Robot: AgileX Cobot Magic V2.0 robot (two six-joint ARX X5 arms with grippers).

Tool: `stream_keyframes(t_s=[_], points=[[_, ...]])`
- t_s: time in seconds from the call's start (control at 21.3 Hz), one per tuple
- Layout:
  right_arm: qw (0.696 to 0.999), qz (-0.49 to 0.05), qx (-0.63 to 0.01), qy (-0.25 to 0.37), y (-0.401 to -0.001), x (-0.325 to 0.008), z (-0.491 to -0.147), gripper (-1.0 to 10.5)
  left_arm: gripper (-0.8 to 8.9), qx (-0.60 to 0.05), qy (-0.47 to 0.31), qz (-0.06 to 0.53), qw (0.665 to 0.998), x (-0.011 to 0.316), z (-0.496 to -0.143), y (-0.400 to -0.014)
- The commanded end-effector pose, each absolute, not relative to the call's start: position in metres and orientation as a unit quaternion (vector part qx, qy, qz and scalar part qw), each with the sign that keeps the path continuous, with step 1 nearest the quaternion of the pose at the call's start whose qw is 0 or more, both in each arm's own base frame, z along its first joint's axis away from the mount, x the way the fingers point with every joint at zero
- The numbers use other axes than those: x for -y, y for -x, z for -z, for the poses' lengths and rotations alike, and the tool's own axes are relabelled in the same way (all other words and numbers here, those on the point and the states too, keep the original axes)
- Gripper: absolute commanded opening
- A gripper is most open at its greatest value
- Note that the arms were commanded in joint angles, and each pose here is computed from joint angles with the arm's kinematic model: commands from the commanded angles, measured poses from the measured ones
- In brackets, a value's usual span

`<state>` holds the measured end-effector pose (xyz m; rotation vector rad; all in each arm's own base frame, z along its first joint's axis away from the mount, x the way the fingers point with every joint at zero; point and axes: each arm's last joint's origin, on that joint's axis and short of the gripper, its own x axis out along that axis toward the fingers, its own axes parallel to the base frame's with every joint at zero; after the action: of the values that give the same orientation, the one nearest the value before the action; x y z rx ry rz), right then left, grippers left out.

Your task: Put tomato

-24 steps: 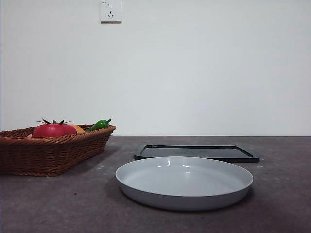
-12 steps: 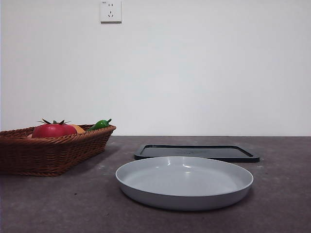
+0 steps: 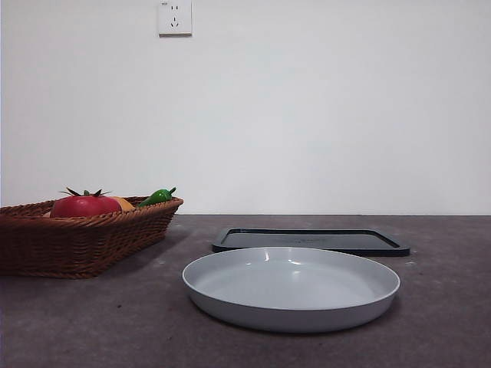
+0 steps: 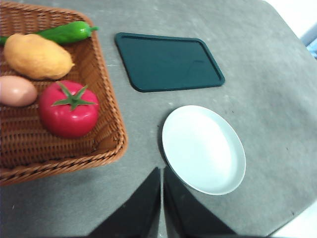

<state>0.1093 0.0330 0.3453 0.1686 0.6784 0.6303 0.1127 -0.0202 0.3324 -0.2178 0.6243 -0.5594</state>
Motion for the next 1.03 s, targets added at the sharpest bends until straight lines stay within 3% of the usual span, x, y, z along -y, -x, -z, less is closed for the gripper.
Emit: stream_keyframes(t_s=[0.05, 0.28, 0.38, 0.47, 0.56, 0.66, 1.03], points=[[0.886, -0.327, -0.325, -0.055, -0.111, -0.037, -0.349, 0.1, 0.09, -0.289, 0.089, 0.281, 0.911, 0.021, -0.339, -0.113], [0.874, -0.346, -0.338, -0.040, -0.116, -0.044, -0.346, 0.1, 0.28, -0.289, 0.089, 0.281, 0.911, 0.021, -0.339, -0.113], [0.876, -0.346, -0.334, -0.040, -0.116, -0.044, -0.346, 0.2, 1.68, -0.289, 0.089, 0.280, 0.911, 0.021, -0.339, -0.113], [0.876, -0.345, -0.334, -0.039, -0.116, -0.044, -0.346, 1.9, 3.40, -0.287, 0.087, 0.276, 0.913, 0.021, -0.339, -0.114], [0.877, -0.343, -0.334, -0.039, -0.116, -0.044, -0.346, 3.8, 4.20, -0.286, 0.085, 0.268, 0.916, 0.020, -0.339, -0.114], [0.878, -0.344, -0.331, -0.039, -0.117, -0.044, -0.347, 4.3, 4.84, -0.287, 0.078, 0.246, 0.922, 0.019, -0.339, -0.116], [0.880, -0.344, -0.325, -0.038, -0.117, -0.044, -0.348, 4.3, 5.01, -0.274, 0.064, 0.215, 0.935, 0.020, -0.335, -0.160]])
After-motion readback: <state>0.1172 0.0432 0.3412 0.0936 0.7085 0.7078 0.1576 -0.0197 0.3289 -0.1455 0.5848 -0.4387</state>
